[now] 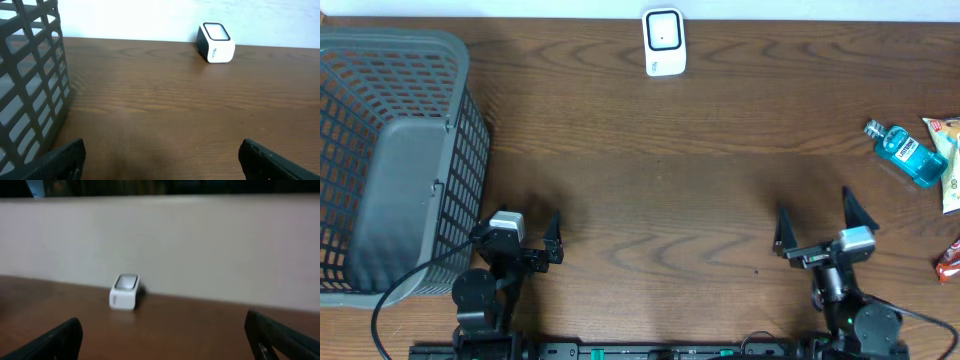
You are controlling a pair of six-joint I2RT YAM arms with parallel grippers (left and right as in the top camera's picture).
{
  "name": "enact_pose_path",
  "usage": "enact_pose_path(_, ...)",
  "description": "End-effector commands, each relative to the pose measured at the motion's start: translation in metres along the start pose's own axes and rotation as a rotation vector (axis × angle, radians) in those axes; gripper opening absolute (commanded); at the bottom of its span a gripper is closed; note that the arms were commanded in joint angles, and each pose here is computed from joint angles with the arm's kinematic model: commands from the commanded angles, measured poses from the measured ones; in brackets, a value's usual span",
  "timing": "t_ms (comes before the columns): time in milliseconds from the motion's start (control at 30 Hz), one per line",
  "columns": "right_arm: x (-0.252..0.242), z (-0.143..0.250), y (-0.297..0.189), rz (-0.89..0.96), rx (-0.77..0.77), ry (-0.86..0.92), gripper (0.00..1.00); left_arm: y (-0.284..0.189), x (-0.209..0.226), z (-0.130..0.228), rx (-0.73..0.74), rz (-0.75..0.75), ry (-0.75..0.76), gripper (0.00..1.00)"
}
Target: Scan the item barcode
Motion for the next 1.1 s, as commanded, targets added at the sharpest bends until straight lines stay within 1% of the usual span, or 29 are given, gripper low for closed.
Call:
enact_pose_path(0,0.0,0.005,0.0,0.011,0.011,0.043,0.99,0.002,-0.001,0.015,0.039,0.006,-0.003,0.98)
enact_pose_path(167,-0.004,0.026,0.0,0.05,0.1,0.076,0.99,0.002,-0.001,0.015,0.039,0.006,-0.003,0.98)
enact_pose_path(300,-0.013,0.052,-0.005,0.124,0.211,0.101,0.99,0.002,-0.001,0.015,0.039,0.006,-0.003,0.98)
enact_pose_path(533,-0.017,0.052,-0.005,0.142,0.214,0.054,0.99,0.002,-0.001,0.015,0.039,0.006,-0.003,0.98)
enact_pose_path(1067,-0.017,0.052,-0.005,0.145,0.214,0.054,0.99,0.002,-0.001,0.015,0.039,0.006,-0.003,0.98)
Point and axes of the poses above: each gripper's point midway between its finger pads, its own y axis out along the fingers, its own x axis along the line the jaws close on, z = x × y, the point moved 2 cm from there along -y, back along the fingers, and after that the axes turned 4 degrees about y, right-handed, at the moved point
